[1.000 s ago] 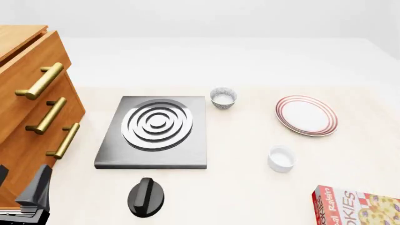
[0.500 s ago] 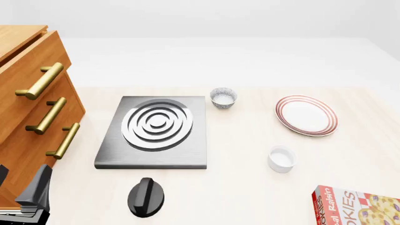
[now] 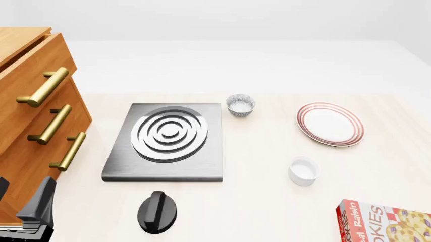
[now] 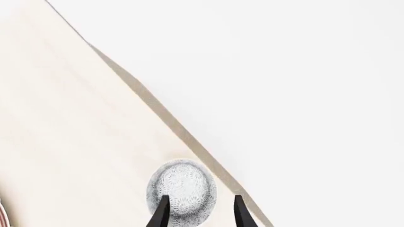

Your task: Pick the akita bowl next to the cookies box and place it on the plate.

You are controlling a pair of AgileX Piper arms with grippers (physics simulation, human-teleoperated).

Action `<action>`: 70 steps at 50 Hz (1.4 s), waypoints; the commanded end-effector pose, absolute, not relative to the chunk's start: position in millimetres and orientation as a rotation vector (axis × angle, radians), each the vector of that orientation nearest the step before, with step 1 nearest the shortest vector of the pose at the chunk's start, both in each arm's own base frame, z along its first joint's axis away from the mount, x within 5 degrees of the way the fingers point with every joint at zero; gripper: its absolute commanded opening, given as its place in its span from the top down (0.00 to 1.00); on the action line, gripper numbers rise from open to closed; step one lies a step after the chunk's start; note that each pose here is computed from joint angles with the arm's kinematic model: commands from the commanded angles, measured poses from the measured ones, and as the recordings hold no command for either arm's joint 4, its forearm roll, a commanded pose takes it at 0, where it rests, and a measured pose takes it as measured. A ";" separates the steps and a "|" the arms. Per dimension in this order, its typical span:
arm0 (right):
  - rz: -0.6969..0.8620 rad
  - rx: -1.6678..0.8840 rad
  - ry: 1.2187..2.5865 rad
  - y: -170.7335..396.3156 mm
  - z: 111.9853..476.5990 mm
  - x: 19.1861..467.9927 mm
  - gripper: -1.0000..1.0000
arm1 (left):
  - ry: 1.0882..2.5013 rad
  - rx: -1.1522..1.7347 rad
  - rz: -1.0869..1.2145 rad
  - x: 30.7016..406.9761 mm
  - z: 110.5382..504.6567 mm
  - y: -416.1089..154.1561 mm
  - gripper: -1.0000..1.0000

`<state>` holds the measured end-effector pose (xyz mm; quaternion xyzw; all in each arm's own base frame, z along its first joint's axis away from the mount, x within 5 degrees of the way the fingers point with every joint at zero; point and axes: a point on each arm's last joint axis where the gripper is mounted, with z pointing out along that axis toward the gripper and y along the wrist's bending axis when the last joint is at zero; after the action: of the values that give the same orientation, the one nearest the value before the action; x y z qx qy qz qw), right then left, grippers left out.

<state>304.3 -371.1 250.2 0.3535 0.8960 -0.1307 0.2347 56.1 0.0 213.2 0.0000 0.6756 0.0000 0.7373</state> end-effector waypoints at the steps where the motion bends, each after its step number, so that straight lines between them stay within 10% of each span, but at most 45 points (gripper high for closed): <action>1: -0.351 0.966 2.487 -375.9 227.1 305.6 0.00 | 1.484 0.000 0.000 56.1 213.2 0.0 0.00; 70: -0.304 0.965 2.597 -379.0 140.5 298.8 0.00 | 1.484 0.000 0.000 56.1 213.2 0.0 0.00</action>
<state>298.1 -379.4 149.6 0.3434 0.9151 -0.1098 0.1808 56.1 0.0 213.2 0.0000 0.6756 0.0000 0.7373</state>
